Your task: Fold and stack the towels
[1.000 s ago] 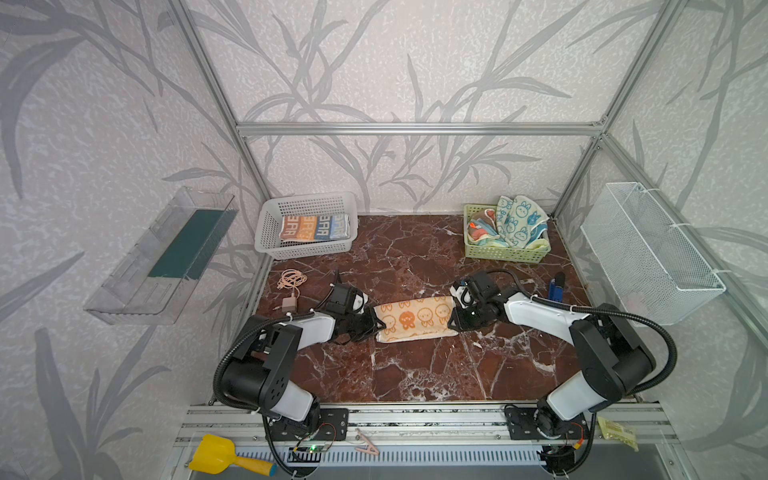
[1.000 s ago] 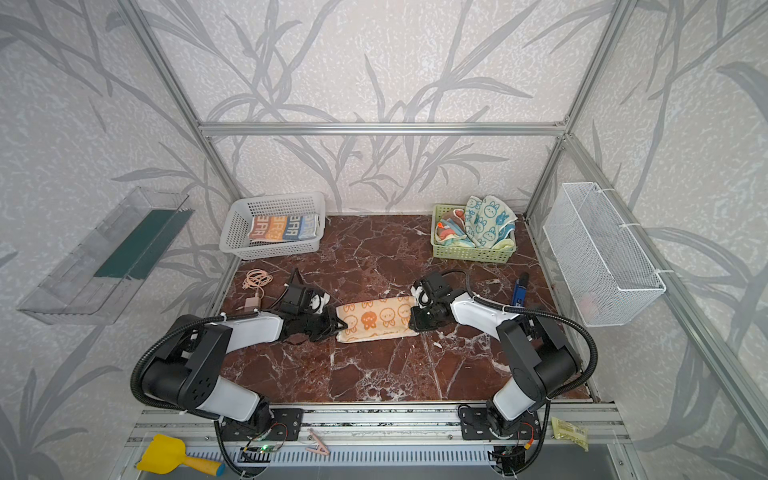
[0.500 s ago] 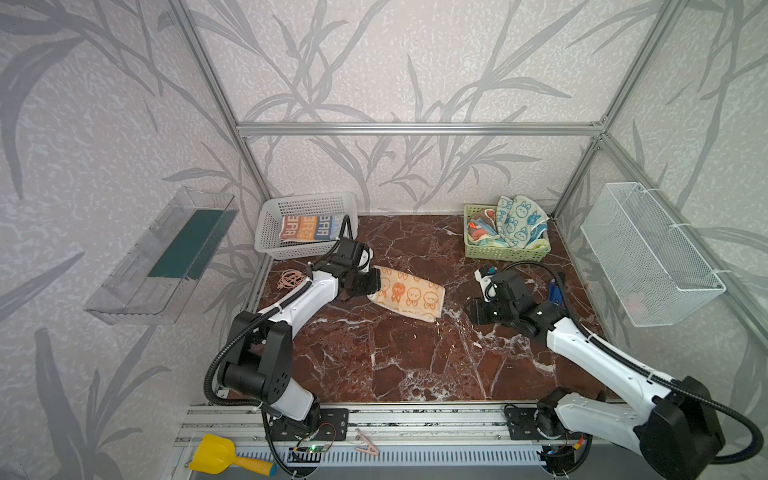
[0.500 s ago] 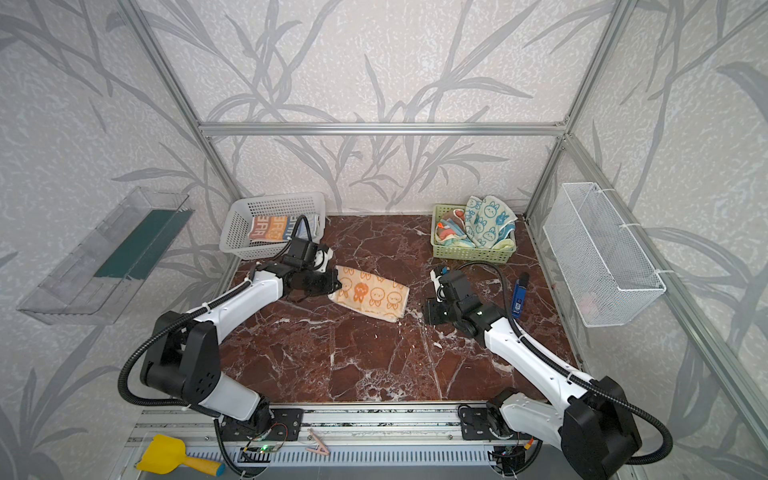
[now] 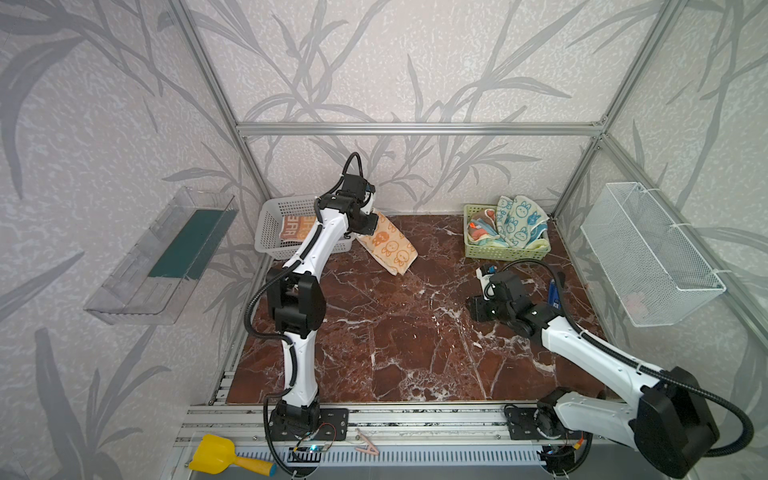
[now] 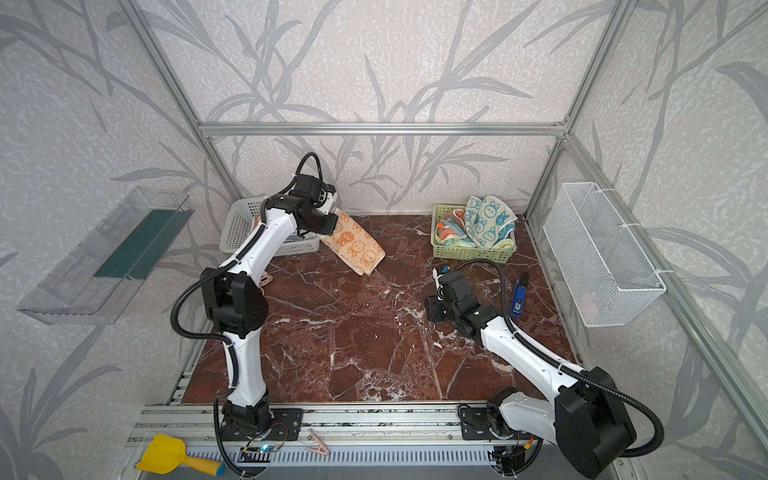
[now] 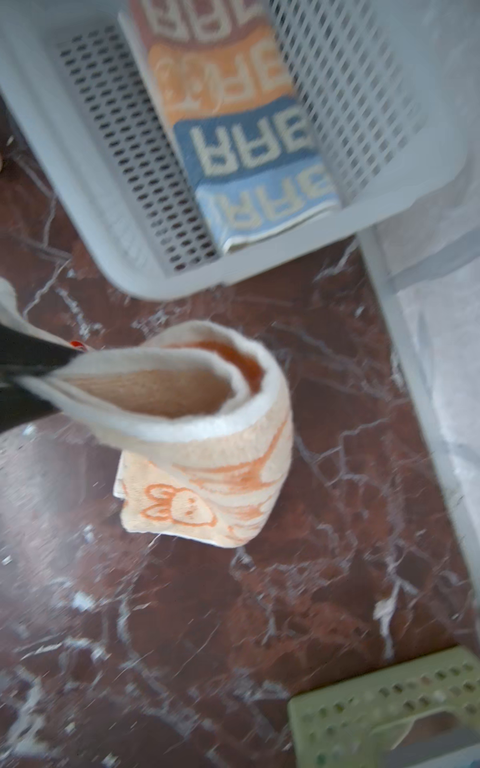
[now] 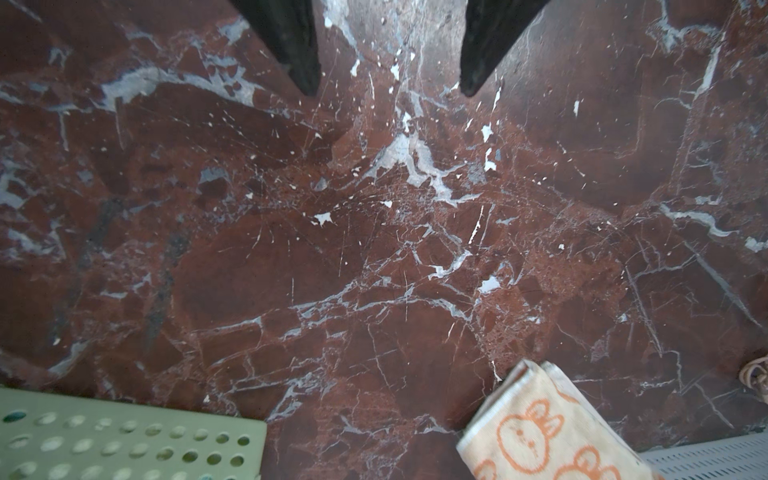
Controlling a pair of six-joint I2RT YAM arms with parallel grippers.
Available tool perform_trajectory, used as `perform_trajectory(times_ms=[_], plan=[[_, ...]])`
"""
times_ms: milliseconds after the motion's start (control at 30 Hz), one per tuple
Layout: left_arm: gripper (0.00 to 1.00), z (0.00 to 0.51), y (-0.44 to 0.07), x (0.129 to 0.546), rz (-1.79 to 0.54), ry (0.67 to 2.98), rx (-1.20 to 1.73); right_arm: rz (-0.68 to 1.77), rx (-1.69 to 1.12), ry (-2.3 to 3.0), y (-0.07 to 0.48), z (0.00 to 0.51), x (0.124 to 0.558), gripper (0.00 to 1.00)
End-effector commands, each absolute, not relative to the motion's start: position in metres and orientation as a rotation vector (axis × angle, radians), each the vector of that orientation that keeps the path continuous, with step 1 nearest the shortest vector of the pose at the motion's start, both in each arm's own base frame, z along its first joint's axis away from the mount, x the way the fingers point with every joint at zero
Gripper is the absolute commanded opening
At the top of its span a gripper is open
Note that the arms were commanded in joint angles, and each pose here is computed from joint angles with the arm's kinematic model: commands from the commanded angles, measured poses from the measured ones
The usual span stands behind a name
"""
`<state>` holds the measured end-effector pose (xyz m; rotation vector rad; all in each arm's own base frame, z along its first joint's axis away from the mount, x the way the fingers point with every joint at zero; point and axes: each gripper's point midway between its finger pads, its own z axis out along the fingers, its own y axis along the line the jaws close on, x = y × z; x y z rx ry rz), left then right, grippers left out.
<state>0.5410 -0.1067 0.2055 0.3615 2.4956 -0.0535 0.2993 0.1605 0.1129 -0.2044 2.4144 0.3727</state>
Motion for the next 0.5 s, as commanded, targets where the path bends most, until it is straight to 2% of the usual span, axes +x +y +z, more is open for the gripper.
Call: perform_trajectory(times_ms=[0,367,467], plan=[[0.0,0.205,-0.068,0.54,0.066,2.589,0.406,0.367,-0.216,2.358,0.167,0.121,0.325,0.55],[0.0,0.232,0.042,0.59,0.206,2.43,0.169,0.4,-0.202,2.397,0.183,0.107,0.376,0.55],[0.0,0.224,0.054,0.61,0.153,2.367,0.175,0.381,-0.237,2.408,0.187,0.108,0.385,0.55]])
